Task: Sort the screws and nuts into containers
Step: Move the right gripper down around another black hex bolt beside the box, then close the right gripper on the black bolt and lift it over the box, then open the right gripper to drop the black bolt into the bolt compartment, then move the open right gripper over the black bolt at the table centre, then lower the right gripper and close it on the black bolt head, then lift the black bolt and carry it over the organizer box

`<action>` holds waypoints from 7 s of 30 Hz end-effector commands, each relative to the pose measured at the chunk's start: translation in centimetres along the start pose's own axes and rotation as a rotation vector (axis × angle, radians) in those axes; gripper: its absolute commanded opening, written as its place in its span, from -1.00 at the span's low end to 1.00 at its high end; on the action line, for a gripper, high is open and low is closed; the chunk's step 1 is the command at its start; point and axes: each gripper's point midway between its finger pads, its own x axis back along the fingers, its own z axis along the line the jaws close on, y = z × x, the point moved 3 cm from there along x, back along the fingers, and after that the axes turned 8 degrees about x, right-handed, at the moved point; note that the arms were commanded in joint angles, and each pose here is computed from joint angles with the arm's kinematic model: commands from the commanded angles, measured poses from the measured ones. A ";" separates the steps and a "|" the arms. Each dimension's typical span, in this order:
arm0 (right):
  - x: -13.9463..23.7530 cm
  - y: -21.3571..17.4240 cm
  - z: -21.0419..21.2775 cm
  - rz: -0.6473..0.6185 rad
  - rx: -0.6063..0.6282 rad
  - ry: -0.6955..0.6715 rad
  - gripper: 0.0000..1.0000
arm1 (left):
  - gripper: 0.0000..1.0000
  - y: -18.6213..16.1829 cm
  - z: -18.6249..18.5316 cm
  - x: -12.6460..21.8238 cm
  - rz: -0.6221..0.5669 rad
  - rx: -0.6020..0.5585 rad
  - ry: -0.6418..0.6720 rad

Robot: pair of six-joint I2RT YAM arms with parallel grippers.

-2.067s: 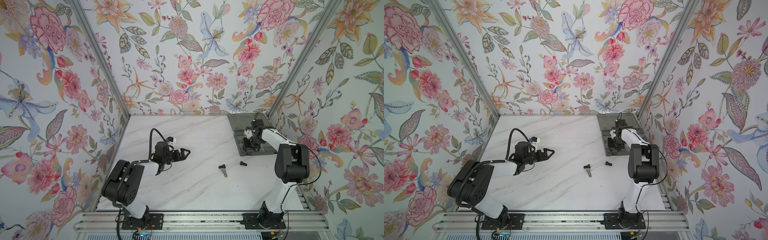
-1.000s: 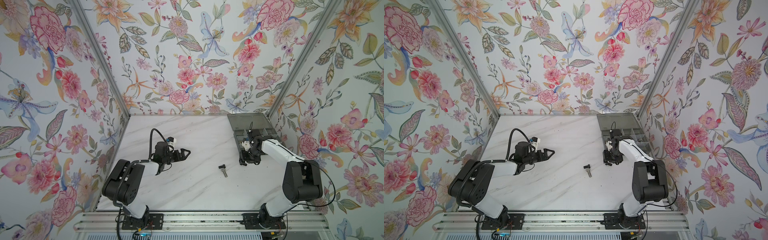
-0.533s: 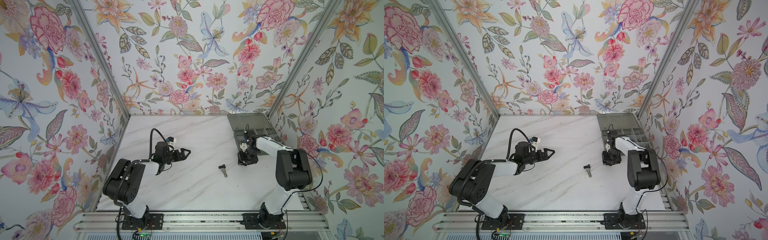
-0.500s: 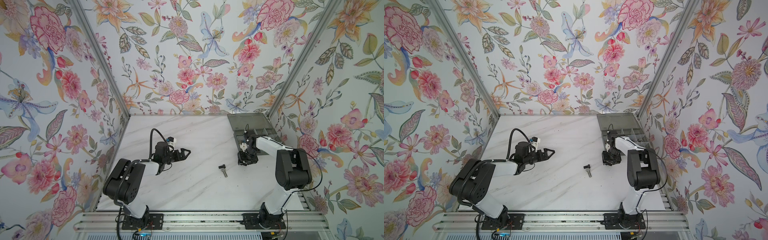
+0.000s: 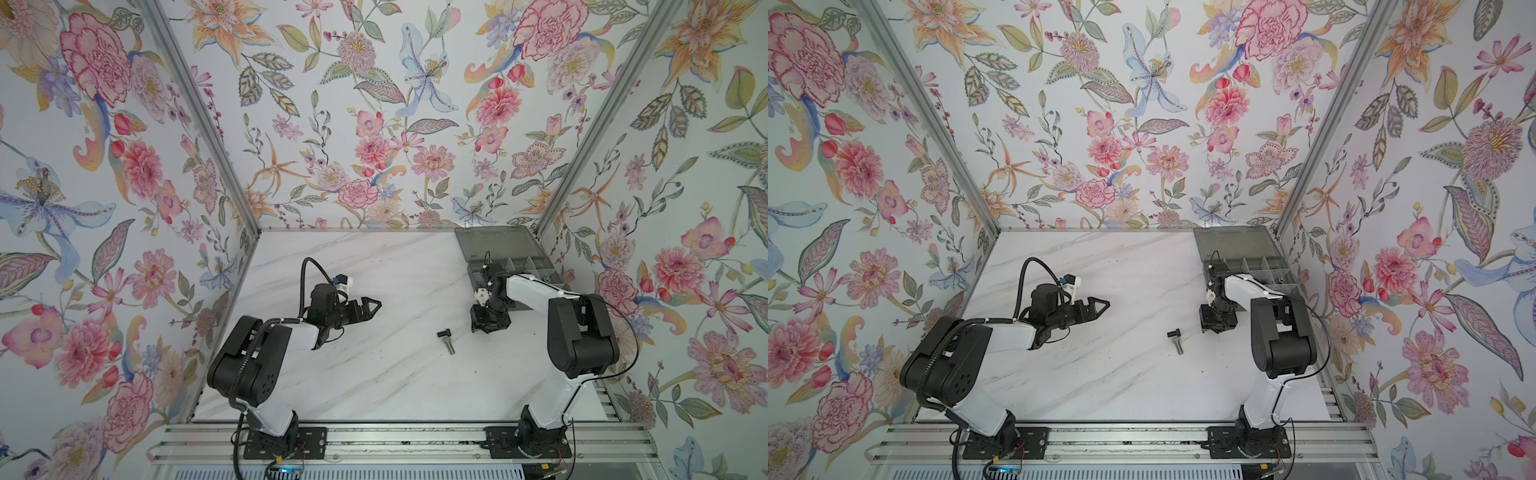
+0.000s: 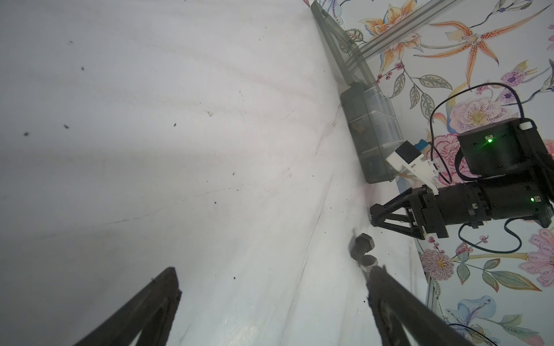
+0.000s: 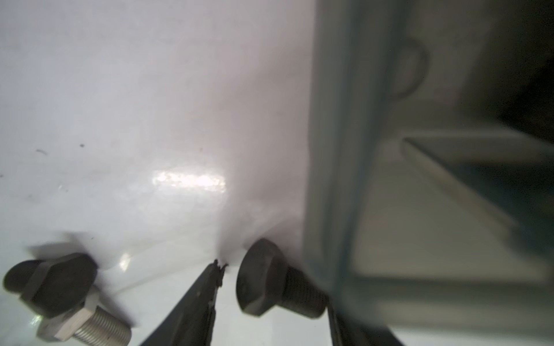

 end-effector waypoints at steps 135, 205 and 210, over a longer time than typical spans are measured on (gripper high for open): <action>0.6 0.5 9.8 -0.101 0.195 0.146 -0.04 | 0.99 0.6 0.1 -0.3 -0.002 0.013 -0.026; -1.5 1.8 11.9 0.032 0.686 -0.043 -0.01 | 0.99 0.5 0.0 -0.3 -0.005 0.020 -0.034; -1.6 1.2 12.0 0.049 0.665 -0.029 -0.07 | 0.99 0.5 0.1 -0.3 -0.006 0.020 -0.034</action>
